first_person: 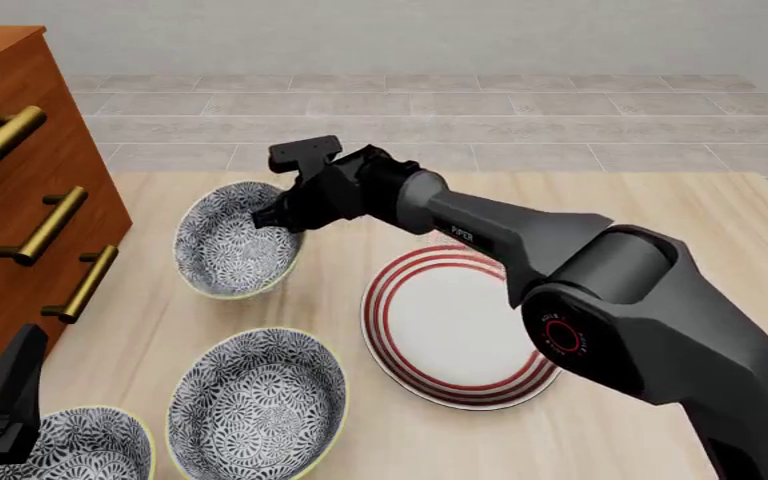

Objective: Pick up the bowl and put it in the front on the plate.

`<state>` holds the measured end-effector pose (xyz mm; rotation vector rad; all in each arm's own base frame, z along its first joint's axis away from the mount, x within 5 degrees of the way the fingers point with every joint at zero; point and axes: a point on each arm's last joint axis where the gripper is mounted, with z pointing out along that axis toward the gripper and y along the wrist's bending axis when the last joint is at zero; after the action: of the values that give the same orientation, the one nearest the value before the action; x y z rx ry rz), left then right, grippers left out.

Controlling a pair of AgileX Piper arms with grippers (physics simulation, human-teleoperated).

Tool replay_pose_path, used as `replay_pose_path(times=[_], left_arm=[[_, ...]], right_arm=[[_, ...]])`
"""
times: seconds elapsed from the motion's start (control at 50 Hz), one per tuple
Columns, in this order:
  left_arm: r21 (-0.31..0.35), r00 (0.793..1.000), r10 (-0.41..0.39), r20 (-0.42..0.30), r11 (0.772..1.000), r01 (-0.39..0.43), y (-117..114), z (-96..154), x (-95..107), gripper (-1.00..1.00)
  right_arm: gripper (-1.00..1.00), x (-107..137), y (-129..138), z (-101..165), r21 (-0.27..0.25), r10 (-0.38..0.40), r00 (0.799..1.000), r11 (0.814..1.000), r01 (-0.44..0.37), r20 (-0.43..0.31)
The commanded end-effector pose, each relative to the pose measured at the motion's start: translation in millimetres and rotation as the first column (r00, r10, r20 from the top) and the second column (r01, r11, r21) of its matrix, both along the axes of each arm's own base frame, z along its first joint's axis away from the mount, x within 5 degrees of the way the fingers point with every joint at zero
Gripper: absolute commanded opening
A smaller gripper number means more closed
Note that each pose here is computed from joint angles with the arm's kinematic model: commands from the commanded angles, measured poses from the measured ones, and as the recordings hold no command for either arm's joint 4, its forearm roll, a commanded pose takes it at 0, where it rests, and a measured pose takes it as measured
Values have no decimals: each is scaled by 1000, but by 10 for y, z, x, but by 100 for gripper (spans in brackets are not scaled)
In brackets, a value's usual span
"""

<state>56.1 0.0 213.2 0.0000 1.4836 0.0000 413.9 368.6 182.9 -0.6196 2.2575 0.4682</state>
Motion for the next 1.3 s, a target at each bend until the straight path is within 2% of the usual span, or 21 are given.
replay_pose_path(times=[0.02,0.3,0.54,0.56,0.72,0.74,0.82,1.02,1.3], left_arm=[[0,1000,0,0,1000,0,0,0,0,100],[0,1000,0,0,1000,0,0,0,0,100],[0,1000,0,0,1000,0,0,0,0,100],[0,1000,0,0,1000,0,0,0,0,100],[0,1000,0,0,1000,0,0,0,0,100],[0,1000,0,0,1000,0,0,0,0,100],[0,1000,0,0,1000,0,0,0,0,100],[0,1000,0,0,1000,0,0,0,0,100],[0,1000,0,0,1000,0,0,0,0,100]], right_arm=[[-100,5,-7,174,26,-4,1000,1000,4,25],[-100,56,-213,410,71,-56,997,996,53,45],[-100,-42,-498,510,117,-127,992,985,124,15],[-100,-54,-567,538,136,-154,988,979,153,-1],[-100,-160,-758,636,172,-198,980,965,198,-18],[-100,-130,-834,623,179,-225,974,957,228,-35],[-100,-158,-916,662,198,-247,968,948,251,-42],[-100,-140,-1192,748,203,-306,950,928,311,-58],[-100,-354,-1481,800,221,-347,935,909,354,-71]])
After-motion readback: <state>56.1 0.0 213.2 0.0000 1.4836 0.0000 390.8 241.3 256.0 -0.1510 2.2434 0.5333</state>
